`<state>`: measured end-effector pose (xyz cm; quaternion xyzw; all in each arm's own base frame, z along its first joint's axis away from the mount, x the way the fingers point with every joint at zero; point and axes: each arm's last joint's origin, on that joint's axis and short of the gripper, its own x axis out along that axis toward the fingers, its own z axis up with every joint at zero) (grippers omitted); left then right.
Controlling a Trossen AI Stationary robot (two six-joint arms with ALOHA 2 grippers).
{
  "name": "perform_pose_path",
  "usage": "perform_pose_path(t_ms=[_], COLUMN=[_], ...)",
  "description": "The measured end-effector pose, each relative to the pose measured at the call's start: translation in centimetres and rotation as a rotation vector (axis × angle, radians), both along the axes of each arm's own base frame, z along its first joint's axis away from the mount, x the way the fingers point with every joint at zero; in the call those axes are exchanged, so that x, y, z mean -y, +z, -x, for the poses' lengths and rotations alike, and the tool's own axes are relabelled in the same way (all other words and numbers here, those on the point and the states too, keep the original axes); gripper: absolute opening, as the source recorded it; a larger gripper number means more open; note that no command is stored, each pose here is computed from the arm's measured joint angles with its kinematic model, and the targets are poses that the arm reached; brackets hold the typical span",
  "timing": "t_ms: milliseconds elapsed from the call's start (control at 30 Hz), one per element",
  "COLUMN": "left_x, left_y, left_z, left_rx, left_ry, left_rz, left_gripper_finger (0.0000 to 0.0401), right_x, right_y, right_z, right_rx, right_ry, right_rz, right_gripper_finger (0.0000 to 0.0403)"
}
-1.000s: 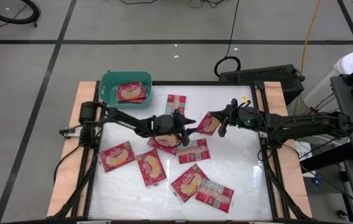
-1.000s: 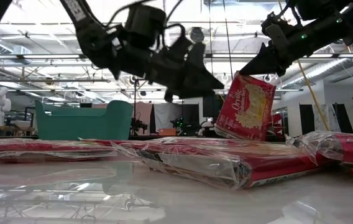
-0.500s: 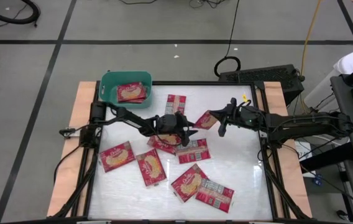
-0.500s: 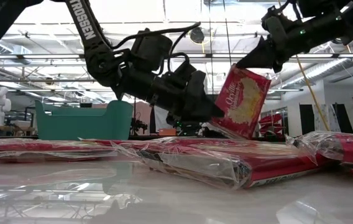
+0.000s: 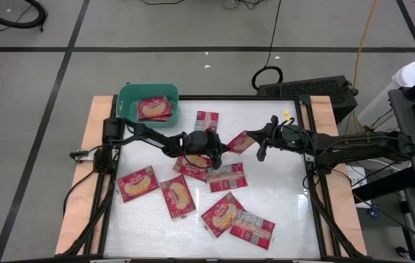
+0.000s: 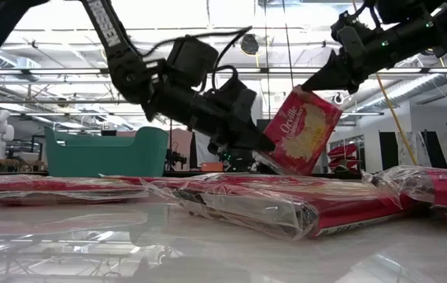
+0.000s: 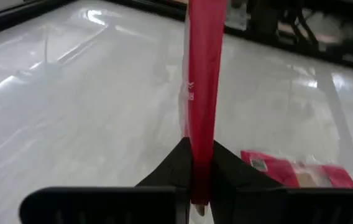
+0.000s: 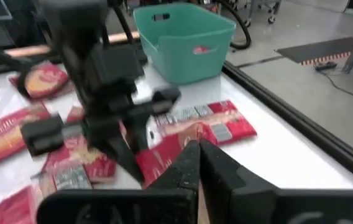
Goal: Sort popcorn bags into baskets
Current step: Stack the red popcorn bag on the red popcorn bags in the green bin
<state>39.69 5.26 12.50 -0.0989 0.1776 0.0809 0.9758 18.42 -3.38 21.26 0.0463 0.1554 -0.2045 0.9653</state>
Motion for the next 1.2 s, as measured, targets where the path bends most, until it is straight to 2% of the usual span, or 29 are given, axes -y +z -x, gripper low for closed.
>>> perform_pose_path(t_ms=[267,467,633,833,1033,1200], left_x=[0.3,0.3,0.2,-0.3,-1.6,-3.3], left_y=[6.2,11.1,14.7,17.9,21.5,23.8], left_z=[3.4,7.9,12.0,17.2,21.6,24.0], left_rx=[-0.196,-0.301,-0.341,-0.381,-0.489,-0.621], left_ry=[-0.051,-0.07,-0.071,0.025,0.165,0.295], left_rz=[-0.085,-0.122,-0.171,-0.235,-0.295,-0.402], left_gripper_finger=[0.0016,0.0017,0.0017,0.0017,0.0018,0.0018], right_x=[0.0,0.0,-0.2,-0.9,-2.2,-2.9], right_y=[-0.2,-0.3,-1.1,-2.4,-3.1,-3.3], right_z=[0.1,0.1,0.3,0.5,1.0,1.1], right_rx=[-0.033,-0.041,-0.05,0.04,0.211,0.223], right_ry=[0.007,0.013,0.057,0.136,0.229,0.233], right_rz=[0.017,0.025,-0.009,-0.102,-0.082,-0.094], right_gripper_finger=[0.0044,0.0098,0.0123,0.0127,0.0128,0.0128])
